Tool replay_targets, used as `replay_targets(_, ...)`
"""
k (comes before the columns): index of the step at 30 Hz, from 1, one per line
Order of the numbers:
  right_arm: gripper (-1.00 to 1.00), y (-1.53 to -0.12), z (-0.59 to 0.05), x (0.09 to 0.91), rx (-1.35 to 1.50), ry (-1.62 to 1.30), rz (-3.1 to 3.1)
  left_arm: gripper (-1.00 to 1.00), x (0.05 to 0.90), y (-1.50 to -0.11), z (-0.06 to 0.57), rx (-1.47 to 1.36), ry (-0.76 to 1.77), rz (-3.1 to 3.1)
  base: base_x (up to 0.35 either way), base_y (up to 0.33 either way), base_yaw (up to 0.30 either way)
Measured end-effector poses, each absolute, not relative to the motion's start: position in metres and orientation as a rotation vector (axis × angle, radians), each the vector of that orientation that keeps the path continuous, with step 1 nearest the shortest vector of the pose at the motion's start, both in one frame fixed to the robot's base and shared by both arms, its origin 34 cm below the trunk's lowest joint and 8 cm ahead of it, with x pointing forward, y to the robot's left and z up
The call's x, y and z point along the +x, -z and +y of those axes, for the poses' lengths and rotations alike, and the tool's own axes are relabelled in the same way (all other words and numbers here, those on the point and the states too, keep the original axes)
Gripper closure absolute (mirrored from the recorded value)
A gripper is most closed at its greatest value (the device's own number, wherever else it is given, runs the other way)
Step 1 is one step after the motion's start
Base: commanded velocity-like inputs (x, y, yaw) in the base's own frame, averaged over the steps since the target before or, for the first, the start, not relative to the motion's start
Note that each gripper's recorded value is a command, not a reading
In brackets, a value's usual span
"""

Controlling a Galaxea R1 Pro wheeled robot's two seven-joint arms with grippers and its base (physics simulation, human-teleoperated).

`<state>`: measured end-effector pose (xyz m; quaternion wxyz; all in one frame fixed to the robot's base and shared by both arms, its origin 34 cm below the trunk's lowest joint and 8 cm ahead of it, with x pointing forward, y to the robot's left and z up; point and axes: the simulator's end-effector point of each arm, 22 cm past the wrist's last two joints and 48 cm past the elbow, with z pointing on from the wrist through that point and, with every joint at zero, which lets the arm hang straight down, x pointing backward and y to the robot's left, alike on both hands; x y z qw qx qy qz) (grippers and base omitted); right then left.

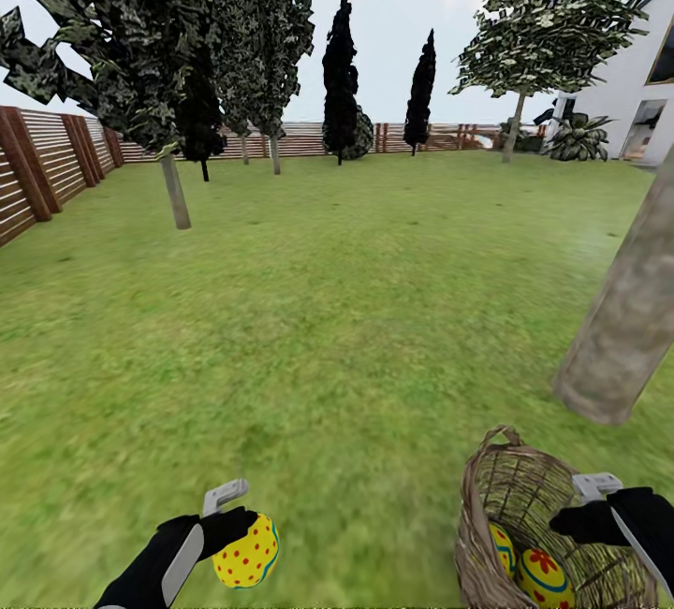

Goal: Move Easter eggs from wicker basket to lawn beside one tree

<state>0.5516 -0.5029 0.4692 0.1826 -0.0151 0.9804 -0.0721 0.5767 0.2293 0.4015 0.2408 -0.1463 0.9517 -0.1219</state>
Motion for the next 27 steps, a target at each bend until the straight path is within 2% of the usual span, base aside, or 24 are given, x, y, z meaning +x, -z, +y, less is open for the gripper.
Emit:
replay_targets(15,-1.00,-0.437,-0.502,0.545,-0.048,0.205,2.766,1.00,0.574,-0.373,0.232,-0.388,0.324,2.593,0.000,0.000,0.000)
replay_targets(18,-1.00,-0.428,-0.497,0.543,-0.058,0.198,2.771,1.00,0.629,-0.429,0.276,-0.440,0.167,2.415,0.000,0.000,0.000)
replay_targets(21,-1.00,-0.423,-0.500,0.542,-0.050,0.198,2.767,1.00,0.649,-0.468,0.318,-0.542,0.004,2.299,0.000,0.000,0.000)
replay_targets(24,-1.00,-0.418,-0.502,0.541,-0.044,0.197,2.765,1.00,0.686,-0.548,0.328,-0.515,0.033,2.091,0.000,0.000,0.000)
replay_targets(27,-1.00,-0.413,-0.503,0.541,-0.043,0.200,2.760,1.00,0.688,-0.549,0.322,-0.517,0.053,2.073,0.000,0.000,0.000)
